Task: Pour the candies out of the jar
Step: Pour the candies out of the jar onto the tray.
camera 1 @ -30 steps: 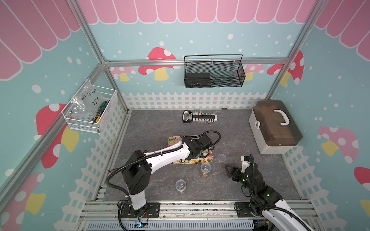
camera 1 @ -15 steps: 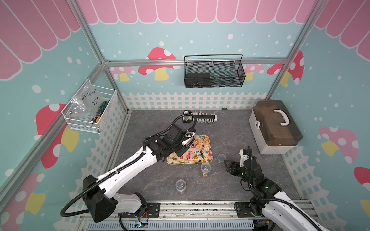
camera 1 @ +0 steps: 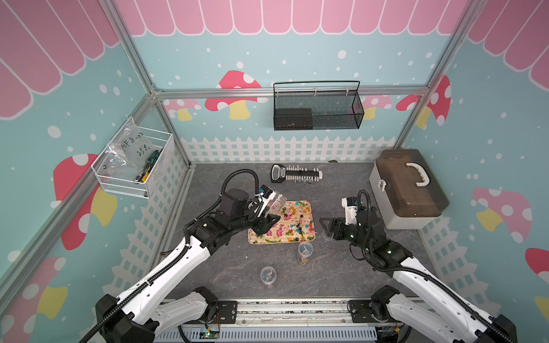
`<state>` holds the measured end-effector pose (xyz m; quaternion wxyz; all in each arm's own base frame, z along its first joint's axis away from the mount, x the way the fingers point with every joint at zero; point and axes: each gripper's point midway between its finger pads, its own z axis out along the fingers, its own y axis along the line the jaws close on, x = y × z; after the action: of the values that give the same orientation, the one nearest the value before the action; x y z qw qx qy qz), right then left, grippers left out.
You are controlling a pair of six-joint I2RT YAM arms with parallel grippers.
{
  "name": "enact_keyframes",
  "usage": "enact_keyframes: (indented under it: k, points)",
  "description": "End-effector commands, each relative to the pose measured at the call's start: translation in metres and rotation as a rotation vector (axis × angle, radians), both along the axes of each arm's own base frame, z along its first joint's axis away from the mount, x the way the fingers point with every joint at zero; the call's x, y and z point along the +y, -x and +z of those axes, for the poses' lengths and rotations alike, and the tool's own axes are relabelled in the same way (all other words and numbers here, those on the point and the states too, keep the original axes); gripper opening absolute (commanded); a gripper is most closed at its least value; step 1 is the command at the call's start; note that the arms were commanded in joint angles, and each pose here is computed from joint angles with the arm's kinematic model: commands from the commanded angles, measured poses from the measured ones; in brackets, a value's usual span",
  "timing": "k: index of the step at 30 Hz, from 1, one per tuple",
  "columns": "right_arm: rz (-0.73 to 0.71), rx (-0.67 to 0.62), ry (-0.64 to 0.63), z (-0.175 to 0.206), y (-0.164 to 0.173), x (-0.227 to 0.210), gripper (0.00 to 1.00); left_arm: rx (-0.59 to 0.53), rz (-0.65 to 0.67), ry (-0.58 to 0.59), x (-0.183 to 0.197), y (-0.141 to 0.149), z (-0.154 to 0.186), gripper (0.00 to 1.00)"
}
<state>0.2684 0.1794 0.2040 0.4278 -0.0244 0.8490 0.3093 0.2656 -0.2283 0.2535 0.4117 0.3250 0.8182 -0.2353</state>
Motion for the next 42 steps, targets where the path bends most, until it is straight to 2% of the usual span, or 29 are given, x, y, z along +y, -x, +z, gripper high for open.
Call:
enact_keyframes:
  k: [1,3,7,10,13,16,20,29,35,38,40,42]
  points:
    - [0.050,-0.002,0.006,0.002,0.000,0.007,0.74,0.105,0.023,-0.086,0.001,-0.007,-0.022,0.51]
    - [0.041,0.005,0.008,-0.002,0.001,0.006,0.74,0.130,0.009,-0.224,0.002,-0.007,-0.039,0.51]
    - [0.017,0.013,0.004,-0.010,0.006,-0.001,0.74,0.077,-0.019,-0.627,0.007,-0.014,-0.071,0.52]
    - [-0.006,0.013,-0.003,-0.015,0.011,-0.007,0.75,0.053,0.047,-0.887,0.023,-0.033,-0.083,0.52]
    - [-0.022,0.014,-0.013,-0.019,0.016,-0.012,0.74,-0.003,0.036,-1.163,0.035,-0.045,-0.097,0.52]
    - [-0.036,0.019,-0.017,-0.023,0.020,-0.016,0.75,-0.067,0.004,-1.361,0.040,-0.053,-0.106,0.53]
    - [-0.049,0.030,-0.018,-0.029,0.022,-0.020,0.75,-0.127,-0.059,-1.496,0.039,-0.058,-0.109,0.53]
    - [-0.048,0.045,-0.015,-0.035,0.024,-0.020,0.75,-0.145,-0.090,-1.512,0.036,-0.055,-0.113,0.53]
    - [-0.051,0.045,-0.020,-0.035,0.025,-0.021,0.74,-0.126,-0.097,-1.449,0.033,-0.048,-0.114,0.53]
    - [-0.049,0.042,-0.023,-0.032,0.026,-0.021,0.74,-0.093,-0.084,-1.347,0.027,-0.040,-0.112,0.53]
    - [-0.044,0.038,-0.023,-0.028,0.026,-0.020,0.74,-0.065,-0.072,-1.228,0.019,-0.034,-0.108,0.53]
    - [-0.022,0.025,-0.026,-0.019,0.026,-0.016,0.73,-0.034,-0.015,-1.042,0.009,-0.028,-0.099,0.53]
